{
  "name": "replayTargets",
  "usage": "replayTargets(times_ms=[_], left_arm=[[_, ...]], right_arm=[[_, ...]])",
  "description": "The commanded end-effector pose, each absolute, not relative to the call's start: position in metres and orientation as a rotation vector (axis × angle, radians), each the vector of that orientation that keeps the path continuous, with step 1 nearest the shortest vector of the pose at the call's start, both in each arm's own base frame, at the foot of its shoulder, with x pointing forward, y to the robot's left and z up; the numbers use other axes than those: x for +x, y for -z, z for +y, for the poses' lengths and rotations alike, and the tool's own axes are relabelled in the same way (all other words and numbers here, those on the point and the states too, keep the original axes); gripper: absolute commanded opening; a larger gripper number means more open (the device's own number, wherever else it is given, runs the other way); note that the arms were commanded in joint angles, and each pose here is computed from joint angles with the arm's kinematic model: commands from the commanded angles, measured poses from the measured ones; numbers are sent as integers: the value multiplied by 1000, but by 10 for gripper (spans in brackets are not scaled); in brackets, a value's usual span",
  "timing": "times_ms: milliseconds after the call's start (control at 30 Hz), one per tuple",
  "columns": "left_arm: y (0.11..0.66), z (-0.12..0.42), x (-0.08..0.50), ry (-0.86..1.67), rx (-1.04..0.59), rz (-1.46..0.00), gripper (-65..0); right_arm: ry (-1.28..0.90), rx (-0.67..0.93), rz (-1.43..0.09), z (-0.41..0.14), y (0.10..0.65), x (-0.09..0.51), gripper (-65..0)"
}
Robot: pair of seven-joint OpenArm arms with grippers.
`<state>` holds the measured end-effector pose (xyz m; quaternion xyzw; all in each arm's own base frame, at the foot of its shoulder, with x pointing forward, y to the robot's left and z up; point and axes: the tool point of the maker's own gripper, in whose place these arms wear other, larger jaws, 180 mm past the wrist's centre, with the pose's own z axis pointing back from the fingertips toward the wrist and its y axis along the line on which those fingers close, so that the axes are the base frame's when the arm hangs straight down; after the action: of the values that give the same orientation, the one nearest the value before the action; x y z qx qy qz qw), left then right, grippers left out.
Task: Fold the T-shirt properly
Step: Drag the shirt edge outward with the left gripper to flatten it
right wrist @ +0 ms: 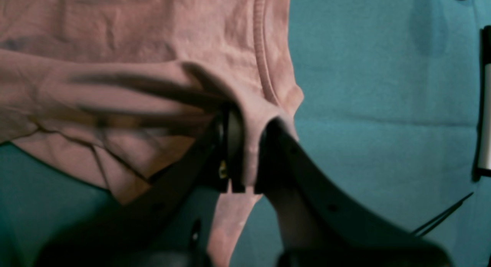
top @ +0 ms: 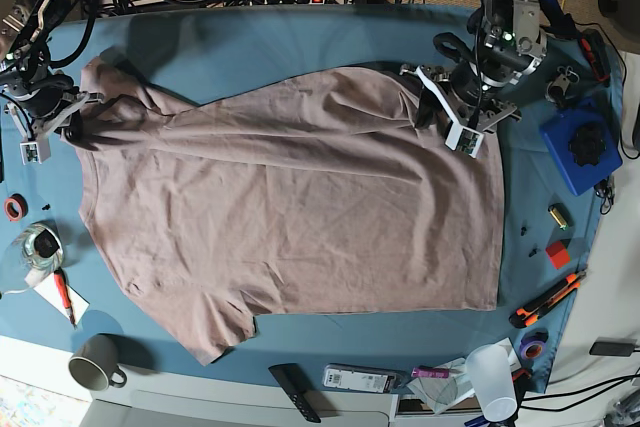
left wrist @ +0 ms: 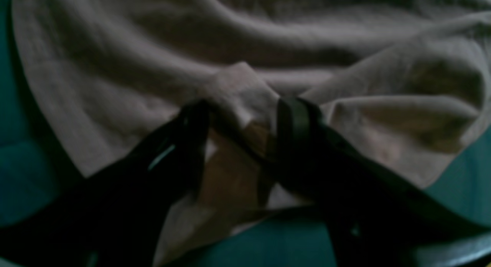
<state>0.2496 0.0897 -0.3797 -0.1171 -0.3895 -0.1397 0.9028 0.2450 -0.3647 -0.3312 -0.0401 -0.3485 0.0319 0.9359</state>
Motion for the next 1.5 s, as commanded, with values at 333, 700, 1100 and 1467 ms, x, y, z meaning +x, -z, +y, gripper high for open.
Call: replayTargets(times_ms=[333,700,1100,1467], left_arm=[[393,92,243,205,-272,-729,-379],[379,88,242,243,-271,-729,-650],[337,106,217,259,-113,-806,-650],[317,145,192,141,101,-809,-650]], right_arm=[[-80,-112,-751,-372,316,252,-650],[-81,-112,-756,-372,315,253,-650],[-81,-112,-756,-372,315,253,-650],[-81,-113,-756,-372,315,253,-650]])
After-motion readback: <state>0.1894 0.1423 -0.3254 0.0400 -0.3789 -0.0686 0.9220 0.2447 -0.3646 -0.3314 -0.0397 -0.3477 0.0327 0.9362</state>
